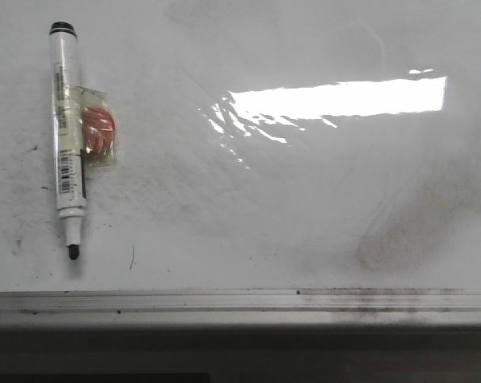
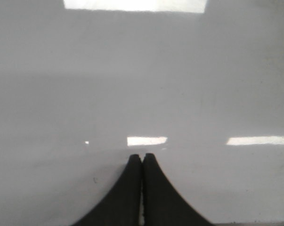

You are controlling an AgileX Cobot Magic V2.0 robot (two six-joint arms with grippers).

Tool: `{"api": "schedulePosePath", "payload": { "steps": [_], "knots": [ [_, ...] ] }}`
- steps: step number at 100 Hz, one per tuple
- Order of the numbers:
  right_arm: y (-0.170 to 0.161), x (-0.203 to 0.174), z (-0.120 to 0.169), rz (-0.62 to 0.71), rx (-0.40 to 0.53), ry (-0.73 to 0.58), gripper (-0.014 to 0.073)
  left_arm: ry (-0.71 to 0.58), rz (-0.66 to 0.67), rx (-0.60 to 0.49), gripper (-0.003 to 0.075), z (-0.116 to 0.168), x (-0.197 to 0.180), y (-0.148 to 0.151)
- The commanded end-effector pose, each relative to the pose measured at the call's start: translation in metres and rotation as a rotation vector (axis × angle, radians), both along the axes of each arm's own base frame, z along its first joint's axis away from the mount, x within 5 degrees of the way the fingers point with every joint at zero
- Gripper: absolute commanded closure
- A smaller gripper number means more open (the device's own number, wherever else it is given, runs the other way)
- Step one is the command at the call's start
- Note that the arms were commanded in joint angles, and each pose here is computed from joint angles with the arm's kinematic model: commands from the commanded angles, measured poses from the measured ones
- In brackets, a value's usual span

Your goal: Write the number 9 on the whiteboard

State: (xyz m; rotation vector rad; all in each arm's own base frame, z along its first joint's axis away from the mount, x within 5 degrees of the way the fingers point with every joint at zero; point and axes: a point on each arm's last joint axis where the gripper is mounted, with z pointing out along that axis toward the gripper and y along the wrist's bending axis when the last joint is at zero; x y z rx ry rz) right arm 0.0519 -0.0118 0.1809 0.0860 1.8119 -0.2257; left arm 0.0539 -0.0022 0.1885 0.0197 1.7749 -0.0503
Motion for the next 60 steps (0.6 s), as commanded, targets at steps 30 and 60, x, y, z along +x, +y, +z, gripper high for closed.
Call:
{"api": "schedulePosePath", "payload": {
  "steps": [30,60],
  "knots": [
    [-0.0010,-0.0005,-0.0022,-0.007,-0.035,-0.014,0.0661,-0.104,-0.001,-0.006,0.0741,-0.0012,0.0010,-0.0002],
    [-0.0009,-0.0003,-0.0012,-0.006,-0.037,-0.024,0.0661,-0.150,-0.003,-0.011,0.0741,0.0029,0.0013,-0.0004]
  ]
}}
